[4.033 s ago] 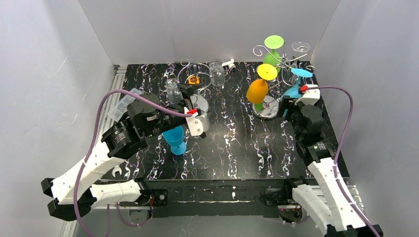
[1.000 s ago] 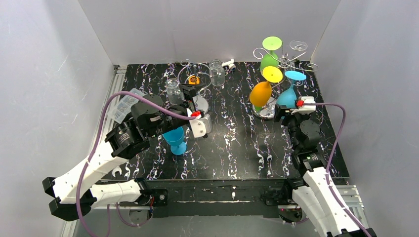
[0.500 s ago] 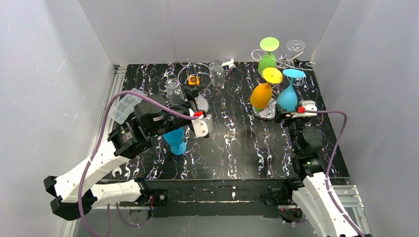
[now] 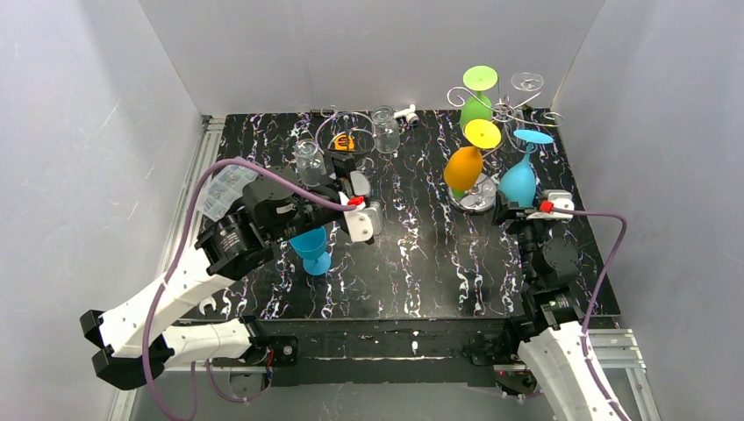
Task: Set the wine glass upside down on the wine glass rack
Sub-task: Turn the wine glass upside down at the wine rack.
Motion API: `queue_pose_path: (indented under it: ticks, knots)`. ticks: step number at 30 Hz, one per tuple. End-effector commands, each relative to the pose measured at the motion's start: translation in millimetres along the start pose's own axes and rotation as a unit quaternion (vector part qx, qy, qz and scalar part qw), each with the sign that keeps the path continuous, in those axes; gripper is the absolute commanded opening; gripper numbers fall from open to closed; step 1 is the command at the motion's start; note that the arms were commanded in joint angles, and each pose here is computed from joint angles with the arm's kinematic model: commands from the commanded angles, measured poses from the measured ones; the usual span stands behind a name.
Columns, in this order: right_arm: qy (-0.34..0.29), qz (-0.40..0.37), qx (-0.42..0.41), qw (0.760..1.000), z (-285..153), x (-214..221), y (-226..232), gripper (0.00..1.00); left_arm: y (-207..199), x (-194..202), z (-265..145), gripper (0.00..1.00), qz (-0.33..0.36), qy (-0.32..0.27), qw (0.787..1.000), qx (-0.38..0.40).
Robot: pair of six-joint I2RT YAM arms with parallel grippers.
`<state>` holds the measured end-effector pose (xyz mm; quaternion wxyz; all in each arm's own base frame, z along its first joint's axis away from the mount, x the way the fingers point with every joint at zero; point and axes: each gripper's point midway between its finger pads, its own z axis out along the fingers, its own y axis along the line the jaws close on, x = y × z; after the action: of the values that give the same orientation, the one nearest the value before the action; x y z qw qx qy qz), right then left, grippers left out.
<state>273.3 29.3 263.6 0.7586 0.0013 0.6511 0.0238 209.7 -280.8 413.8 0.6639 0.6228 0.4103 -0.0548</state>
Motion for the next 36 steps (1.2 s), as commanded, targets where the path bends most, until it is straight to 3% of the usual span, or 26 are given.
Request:
queue_pose_path:
  ticks: [1, 10, 12, 15, 16, 36]
  knots:
    - [-0.024, 0.041, 0.053, 0.997, -2.0, -7.9, -16.3, 0.44, 7.2, -4.4, 0.7, 0.98, 0.0, -0.008, 1.0, -0.013]
    - [-0.009, 0.063, 0.066, 0.996, 4.5, 6.1, -17.1, 0.53, 10.8, -5.8, 0.9, 0.98, -0.002, -0.006, 1.0, -0.015]
    - [-0.004, 0.066, 0.054, 0.996, 6.3, 7.9, -12.0, 0.64, 11.5, -5.7, 0.7, 0.98, -0.001, -0.005, 1.0, -0.016]
    - [0.006, 0.068, 0.045, 0.997, 6.0, 10.1, -8.5, 0.96, 12.4, -5.7, 0.2, 0.98, -0.002, -0.004, 1.0, -0.017]
    - [0.011, 0.066, 0.045, 0.997, 5.4, 10.2, -8.5, 0.98, 12.7, -5.9, 0.1, 0.98, -0.002, -0.004, 1.0, -0.018]
    - [-0.002, 0.059, 0.018, 0.998, -27.7, -68.4, -7.0, 0.98, 19.8, 4.4, 11.3, 0.98, -0.054, 0.022, 0.998, -0.02]
